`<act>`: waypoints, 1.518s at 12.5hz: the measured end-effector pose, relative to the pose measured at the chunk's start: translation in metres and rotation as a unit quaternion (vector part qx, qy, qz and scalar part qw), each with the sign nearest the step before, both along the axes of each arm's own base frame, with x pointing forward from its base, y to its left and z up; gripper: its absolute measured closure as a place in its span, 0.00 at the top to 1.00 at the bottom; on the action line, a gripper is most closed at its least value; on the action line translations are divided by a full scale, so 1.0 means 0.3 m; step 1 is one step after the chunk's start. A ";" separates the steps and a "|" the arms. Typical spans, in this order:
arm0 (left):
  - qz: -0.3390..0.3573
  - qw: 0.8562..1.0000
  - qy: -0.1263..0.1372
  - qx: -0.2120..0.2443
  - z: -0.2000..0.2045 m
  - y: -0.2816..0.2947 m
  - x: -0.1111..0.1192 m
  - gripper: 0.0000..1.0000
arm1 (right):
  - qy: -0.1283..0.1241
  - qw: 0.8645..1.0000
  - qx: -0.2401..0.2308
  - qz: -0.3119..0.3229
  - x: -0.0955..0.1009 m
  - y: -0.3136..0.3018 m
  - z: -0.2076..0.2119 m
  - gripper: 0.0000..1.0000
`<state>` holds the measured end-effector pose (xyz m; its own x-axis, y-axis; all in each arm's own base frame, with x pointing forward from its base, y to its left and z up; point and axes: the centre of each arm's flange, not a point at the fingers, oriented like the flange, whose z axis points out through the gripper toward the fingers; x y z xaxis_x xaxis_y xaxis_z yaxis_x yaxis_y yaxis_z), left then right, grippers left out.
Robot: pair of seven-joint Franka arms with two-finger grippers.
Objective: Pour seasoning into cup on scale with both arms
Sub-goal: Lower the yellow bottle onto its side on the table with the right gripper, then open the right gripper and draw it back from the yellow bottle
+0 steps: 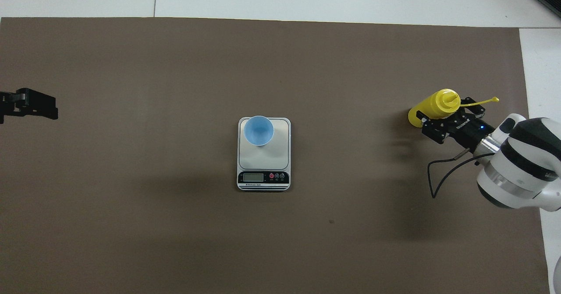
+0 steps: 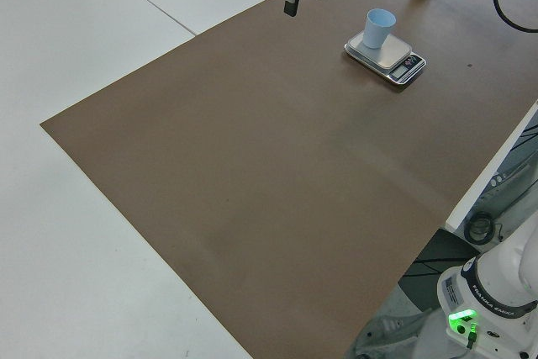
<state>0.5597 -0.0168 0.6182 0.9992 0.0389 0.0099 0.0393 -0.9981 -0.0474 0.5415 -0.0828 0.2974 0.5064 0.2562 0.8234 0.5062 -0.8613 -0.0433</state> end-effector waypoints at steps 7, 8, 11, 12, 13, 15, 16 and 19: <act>0.000 1.000 0.000 0.000 0.000 0.000 0.000 1.00 | 0.017 1.000 -0.007 -0.009 -0.066 -0.009 -0.024 1.00; 0.000 1.000 0.000 0.000 0.000 0.000 0.000 1.00 | 0.021 1.000 -0.011 -0.011 -0.082 -0.014 -0.027 1.00; 0.000 1.000 0.000 0.000 0.000 0.000 0.000 1.00 | 0.029 0.999 -0.034 -0.019 -0.118 -0.035 -0.020 1.00; 0.000 1.000 0.000 0.000 0.000 0.000 0.000 1.00 | 0.033 0.998 -0.044 -0.021 -0.133 -0.042 -0.018 1.00; 0.000 1.000 0.000 0.000 0.000 0.000 0.000 1.00 | 0.035 0.998 -0.052 -0.018 -0.143 -0.046 -0.018 1.00; 0.000 1.000 0.000 0.000 0.000 0.000 0.000 1.00 | 0.038 0.997 -0.062 -0.012 -0.151 -0.056 -0.006 1.00; 0.000 1.000 0.000 0.000 0.000 0.000 0.000 1.00 | 0.040 0.997 -0.068 -0.017 -0.154 -0.065 0.006 1.00; 0.000 1.000 0.000 0.000 0.000 0.000 0.000 1.00 | 0.046 0.996 -0.076 -0.030 -0.174 -0.076 0.025 1.00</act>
<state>0.5597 -0.0168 0.6182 0.9992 0.0389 0.0099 0.0394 -0.9981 -0.0475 0.4894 -0.1056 0.3048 0.5968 0.3408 0.7264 0.4531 -0.8903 0.0454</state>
